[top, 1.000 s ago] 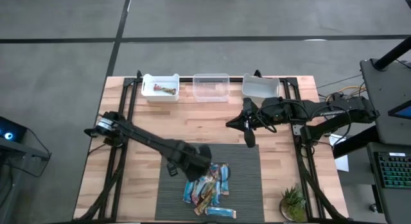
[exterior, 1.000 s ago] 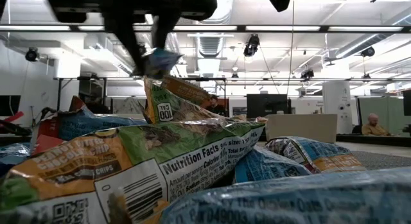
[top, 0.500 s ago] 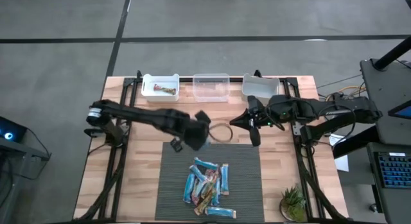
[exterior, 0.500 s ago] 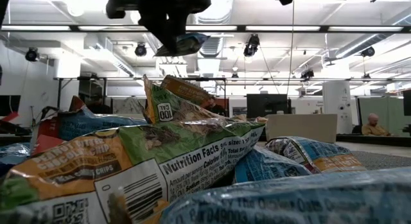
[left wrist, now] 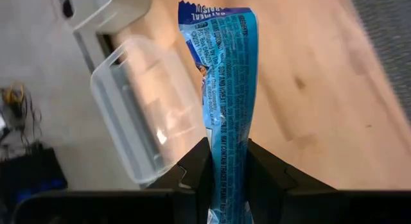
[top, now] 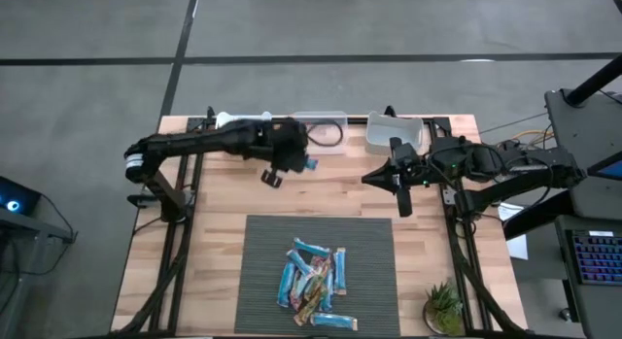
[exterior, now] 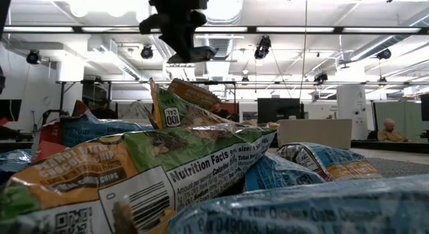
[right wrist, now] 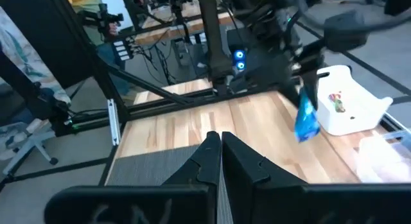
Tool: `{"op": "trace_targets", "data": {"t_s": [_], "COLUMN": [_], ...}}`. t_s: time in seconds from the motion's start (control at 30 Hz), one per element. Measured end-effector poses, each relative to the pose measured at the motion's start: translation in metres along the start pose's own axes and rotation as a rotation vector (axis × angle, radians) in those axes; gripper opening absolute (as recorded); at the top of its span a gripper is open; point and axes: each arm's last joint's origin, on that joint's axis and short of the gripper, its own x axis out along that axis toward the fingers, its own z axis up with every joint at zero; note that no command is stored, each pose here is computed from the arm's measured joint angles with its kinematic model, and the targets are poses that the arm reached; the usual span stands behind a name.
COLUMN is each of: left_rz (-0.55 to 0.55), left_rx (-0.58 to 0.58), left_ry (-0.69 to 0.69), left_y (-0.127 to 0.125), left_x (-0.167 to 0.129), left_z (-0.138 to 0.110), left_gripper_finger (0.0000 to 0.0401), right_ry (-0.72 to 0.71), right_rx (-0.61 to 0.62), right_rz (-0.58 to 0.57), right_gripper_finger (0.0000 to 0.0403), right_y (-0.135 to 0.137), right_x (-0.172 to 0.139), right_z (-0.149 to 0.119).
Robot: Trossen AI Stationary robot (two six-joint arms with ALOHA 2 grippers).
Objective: Pick and place Granola Bars by type
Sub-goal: Put the blue granola bar into the transparent bin
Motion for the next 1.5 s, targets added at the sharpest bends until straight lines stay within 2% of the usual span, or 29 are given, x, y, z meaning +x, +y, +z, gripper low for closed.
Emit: {"op": "trace_targets", "data": {"t_s": [0.23, 0.47, 0.73, 0.93, 1.07, 1.5], "left_rz": [0.076, 0.162, 0.201, 0.19, 0.177, 0.104], "left_rx": [-0.034, -0.105, -0.19, -0.285, -0.293, -0.405], "left_ry": [0.008, -0.087, -0.189, -0.291, -0.31, -0.311], "left_y": [0.034, 0.071, 0.095, 0.103, 0.105, 0.11], "left_x": [0.009, 0.014, 0.018, 0.023, 0.035, 0.105], "left_z": [-0.026, -0.055, -0.079, -0.081, -0.079, -0.073], "left_gripper_finger": [0.0062, 0.0062, 0.0062, 0.0062, 0.0062, 0.0062], "right_ry": [0.004, -0.015, -0.027, -0.027, -0.023, -0.016], "right_rx": [0.037, 0.108, 0.109, 0.111, 0.11, 0.11], "right_rz": [-0.01, -0.083, -0.134, -0.134, -0.136, -0.137], "right_gripper_finger": [0.0008, 0.0008, 0.0008, 0.0008, 0.0008, 0.0008], "right_y": [-0.001, -0.003, -0.004, -0.004, -0.004, -0.005], "right_x": [-0.002, 0.0, 0.002, 0.002, 0.002, 0.002], "right_z": [0.0, -0.001, -0.001, -0.001, -0.001, -0.002]}}
